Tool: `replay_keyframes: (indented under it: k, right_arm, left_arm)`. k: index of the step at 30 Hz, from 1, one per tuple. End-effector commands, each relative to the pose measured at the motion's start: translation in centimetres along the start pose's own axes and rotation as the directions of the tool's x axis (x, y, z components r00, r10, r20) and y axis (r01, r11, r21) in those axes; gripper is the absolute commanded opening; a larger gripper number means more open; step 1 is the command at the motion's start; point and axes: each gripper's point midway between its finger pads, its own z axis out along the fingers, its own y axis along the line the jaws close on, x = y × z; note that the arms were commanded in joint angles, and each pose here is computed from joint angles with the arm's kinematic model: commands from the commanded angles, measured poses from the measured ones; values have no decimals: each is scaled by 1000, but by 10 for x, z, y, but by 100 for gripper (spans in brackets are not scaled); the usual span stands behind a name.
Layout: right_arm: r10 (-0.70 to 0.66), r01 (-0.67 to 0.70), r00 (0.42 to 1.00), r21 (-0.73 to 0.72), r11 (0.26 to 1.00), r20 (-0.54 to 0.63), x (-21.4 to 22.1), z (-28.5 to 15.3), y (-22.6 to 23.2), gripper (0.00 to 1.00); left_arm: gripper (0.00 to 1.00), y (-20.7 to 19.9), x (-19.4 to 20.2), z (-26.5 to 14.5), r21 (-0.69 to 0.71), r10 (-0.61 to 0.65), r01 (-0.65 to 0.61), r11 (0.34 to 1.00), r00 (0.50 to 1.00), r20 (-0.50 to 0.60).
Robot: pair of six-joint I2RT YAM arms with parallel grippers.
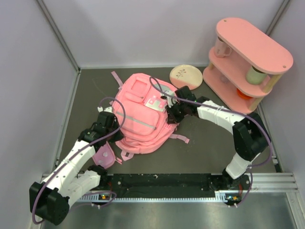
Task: Pack the student bag
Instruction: Unzip the student bag at the center of the board.
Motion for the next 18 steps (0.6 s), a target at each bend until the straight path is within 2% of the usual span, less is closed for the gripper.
replay_keyframes:
  k: [1,12,18]
  right_arm:
    - [-91,99,993,104,990,-77,-4,-20,15,0]
    - [-218,230,961,56,971,-168,3,-12,71,0]
    - [-151,145,978,-49,988,-146,2,-10,99,0]
  left_arm:
    - [0,-30,-22,0,134,-14,4,991,997,76]
    - [0,-39,-20,5,187,-34,21,982,997,68]
    - [0,-46,-19,3,236,-50,31,971,996,72]
